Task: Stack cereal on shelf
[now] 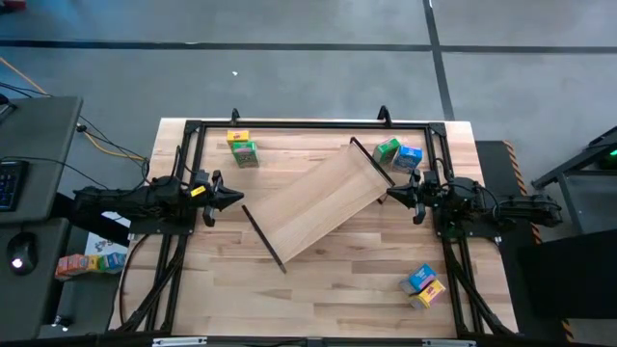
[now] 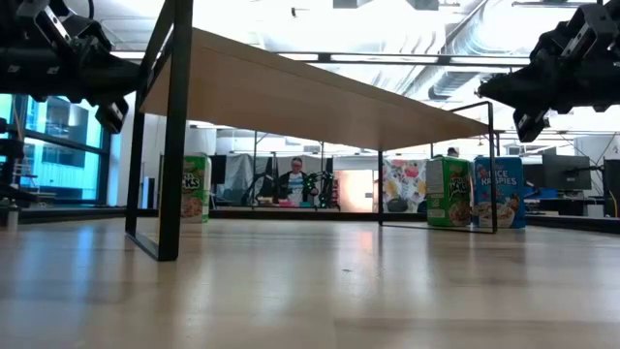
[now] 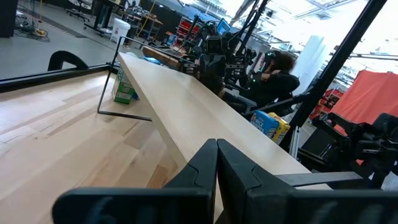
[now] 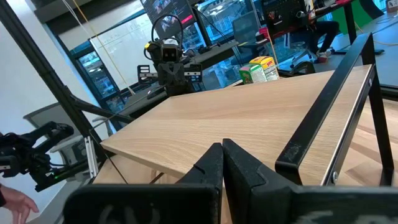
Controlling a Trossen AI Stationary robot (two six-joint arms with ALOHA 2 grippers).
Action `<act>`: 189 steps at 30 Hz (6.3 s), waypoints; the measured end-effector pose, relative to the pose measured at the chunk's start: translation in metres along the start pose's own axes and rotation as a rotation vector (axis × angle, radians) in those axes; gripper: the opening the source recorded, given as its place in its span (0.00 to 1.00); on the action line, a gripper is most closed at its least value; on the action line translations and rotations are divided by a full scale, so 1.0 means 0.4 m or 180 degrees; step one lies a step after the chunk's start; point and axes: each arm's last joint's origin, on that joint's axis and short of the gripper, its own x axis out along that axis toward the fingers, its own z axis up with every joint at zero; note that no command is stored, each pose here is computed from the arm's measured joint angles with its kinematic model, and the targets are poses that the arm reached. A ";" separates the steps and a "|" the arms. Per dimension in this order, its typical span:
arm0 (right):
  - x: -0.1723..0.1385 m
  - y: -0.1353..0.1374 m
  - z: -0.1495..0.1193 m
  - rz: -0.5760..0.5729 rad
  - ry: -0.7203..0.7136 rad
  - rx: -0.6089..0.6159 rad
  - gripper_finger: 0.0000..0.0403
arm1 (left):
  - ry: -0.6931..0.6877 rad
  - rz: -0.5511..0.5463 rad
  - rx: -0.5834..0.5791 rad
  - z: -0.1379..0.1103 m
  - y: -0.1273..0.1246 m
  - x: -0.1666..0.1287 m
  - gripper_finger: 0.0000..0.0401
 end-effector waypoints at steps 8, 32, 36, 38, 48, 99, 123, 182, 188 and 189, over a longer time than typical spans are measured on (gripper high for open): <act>0.000 0.000 0.000 -0.0001 0.0000 0.0001 0.00 | 0.0001 0.0000 0.0000 0.000 0.000 0.000 0.01; 0.000 0.000 0.000 0.0000 0.0000 0.0001 0.00 | 0.0000 -0.0001 0.0000 0.000 0.000 0.000 0.01; 0.000 0.000 0.000 -0.0001 -0.0001 0.0000 0.00 | 0.0001 -0.0001 0.0000 0.000 0.000 0.000 0.01; 0.000 0.000 0.000 0.0000 0.0000 0.0000 0.00 | 0.0001 0.0001 0.0000 0.000 0.000 0.000 0.01; -0.013 0.010 0.072 -0.0300 -0.1187 0.0520 0.00 | -0.0001 -0.0001 0.0000 0.000 0.000 0.000 0.01; 0.223 -0.324 0.373 -0.2103 0.4840 -0.0276 0.63 | 0.0000 0.0000 0.0000 0.000 0.000 0.000 0.01; 0.192 -0.308 0.343 -0.2167 0.5087 -0.0066 0.10 | 0.0000 0.0000 0.0000 0.000 0.000 0.000 0.01; 0.604 0.101 0.531 -0.0659 0.4420 -0.2434 0.28 | -0.0001 0.0000 0.0000 0.000 0.000 0.000 0.01; 0.598 0.107 0.536 -0.0595 0.4374 -0.2349 0.40 | -0.0001 0.0000 0.0000 0.000 0.000 0.000 0.01; 0.594 0.110 0.540 -0.0589 0.4354 -0.2350 0.41 | 0.0000 0.0000 0.0000 0.000 0.000 0.000 0.01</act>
